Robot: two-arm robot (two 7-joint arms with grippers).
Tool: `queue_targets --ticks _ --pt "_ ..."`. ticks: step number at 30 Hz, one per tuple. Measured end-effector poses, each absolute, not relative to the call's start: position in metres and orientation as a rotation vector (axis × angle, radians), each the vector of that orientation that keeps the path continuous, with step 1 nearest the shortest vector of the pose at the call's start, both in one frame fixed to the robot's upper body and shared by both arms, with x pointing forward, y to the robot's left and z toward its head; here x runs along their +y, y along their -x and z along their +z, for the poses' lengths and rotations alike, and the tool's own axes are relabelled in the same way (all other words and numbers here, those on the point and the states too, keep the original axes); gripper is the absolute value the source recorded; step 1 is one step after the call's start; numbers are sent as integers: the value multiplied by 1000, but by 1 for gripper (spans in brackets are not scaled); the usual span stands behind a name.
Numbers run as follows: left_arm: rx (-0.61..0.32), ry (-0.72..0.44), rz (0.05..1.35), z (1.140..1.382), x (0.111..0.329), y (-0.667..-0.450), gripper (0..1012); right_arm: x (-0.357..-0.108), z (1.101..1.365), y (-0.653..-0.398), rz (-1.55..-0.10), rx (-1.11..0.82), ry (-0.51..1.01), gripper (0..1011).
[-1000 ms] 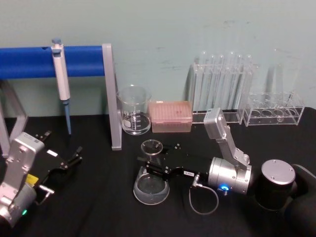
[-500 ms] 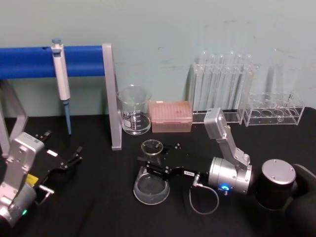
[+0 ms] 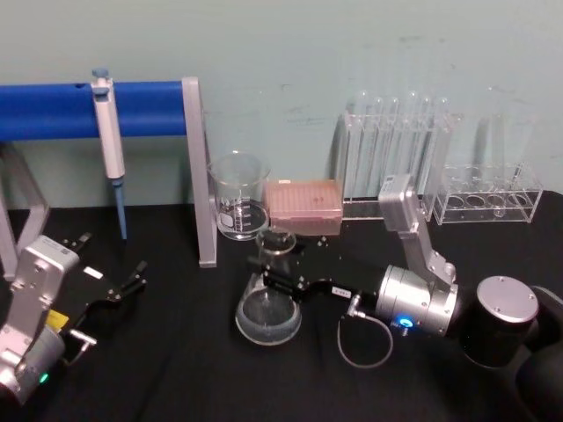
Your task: Grasp the erlenmeyer flask with one hand, shake it three times, then place it back.
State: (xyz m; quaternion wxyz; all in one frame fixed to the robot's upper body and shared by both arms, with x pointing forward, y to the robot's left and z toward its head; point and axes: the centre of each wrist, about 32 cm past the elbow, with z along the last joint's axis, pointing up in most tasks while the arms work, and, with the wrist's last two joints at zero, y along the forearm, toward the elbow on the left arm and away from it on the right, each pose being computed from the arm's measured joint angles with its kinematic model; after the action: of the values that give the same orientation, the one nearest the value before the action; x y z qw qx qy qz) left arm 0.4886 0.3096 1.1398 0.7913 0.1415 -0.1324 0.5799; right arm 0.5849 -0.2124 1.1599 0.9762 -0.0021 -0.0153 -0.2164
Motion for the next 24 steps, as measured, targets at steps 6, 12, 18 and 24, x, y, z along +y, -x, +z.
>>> queue_targets --ticks 6,12,18,24 --pt "-285 -304 1248 1140 310 -489 1001 -213 1173 -580 -481 -52 -31 450" --pt "-285 -304 1248 1140 310 -489 1001 -213 1187 -574 -530 -70 -53 450" --pt "-285 -304 1248 1140 310 -489 1001 -212 1197 -567 -563 -85 -53 450" --pt "-285 -304 1248 1140 310 -489 1001 -212 1202 -564 -576 -88 -45 450"
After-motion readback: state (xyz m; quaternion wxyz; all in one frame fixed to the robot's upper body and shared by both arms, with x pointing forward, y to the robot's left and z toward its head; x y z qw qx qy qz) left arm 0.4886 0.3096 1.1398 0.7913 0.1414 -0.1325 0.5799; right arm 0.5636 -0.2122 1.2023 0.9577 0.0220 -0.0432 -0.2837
